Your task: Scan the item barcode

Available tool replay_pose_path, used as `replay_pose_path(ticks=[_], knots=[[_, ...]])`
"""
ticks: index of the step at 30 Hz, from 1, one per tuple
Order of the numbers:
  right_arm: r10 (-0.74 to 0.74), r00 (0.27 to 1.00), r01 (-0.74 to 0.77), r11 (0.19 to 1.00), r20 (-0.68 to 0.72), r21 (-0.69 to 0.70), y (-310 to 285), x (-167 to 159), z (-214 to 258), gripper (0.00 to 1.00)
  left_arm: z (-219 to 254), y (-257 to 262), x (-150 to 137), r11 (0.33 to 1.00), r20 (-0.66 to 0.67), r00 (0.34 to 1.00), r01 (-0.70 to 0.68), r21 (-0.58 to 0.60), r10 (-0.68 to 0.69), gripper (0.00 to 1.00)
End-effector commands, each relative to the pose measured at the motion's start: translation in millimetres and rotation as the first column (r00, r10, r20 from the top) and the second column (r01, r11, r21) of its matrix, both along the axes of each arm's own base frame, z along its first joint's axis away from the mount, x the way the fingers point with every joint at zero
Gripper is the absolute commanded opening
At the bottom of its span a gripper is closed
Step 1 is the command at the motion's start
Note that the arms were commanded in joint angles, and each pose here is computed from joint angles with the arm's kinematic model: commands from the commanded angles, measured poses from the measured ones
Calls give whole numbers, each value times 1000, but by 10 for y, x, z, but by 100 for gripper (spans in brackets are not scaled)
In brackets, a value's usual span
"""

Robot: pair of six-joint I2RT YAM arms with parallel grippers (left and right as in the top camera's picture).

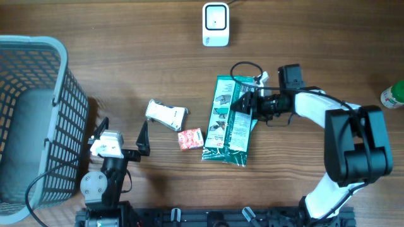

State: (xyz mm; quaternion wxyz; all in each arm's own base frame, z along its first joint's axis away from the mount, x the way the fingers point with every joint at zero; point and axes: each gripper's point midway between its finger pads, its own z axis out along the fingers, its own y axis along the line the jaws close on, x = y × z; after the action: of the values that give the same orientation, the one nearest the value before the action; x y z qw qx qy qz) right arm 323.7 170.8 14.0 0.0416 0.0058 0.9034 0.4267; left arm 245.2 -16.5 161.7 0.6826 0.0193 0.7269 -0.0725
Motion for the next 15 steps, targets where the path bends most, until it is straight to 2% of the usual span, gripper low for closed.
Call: replay_pose_path(ticks=[1,2,6,8,9,11,15], knots=[[14,998,-21,993,-64,-115,-73,-176,-380,13,-22,24,1,1000,-7,1000,-11,-10,11,100],[7,998,-17,989,-64,-146,-112,-170,-435,4,-23,23,1,1000,-8,1000,-11,-10,11,100],[21,998,-13,990,55,-137,-86,114,-185,4,-22,24,1,1000,-7,1000,-11,-10,11,100],[62,988,-49,994,143,-98,-13,244,130,4,-22,24,1,1000,-7,1000,-11,-10,11,100],[93,971,-79,994,220,-71,37,317,442,4,-22,24,1,1000,-7,1000,-11,-10,11,100],[190,889,-205,979,417,-9,154,225,1216,4,-22,24,1,1000,-7,1000,-11,-10,11,100],[260,778,-293,955,573,-35,140,-179,1890,4,-22,24,1,1000,-7,1000,-11,-10,11,100]])
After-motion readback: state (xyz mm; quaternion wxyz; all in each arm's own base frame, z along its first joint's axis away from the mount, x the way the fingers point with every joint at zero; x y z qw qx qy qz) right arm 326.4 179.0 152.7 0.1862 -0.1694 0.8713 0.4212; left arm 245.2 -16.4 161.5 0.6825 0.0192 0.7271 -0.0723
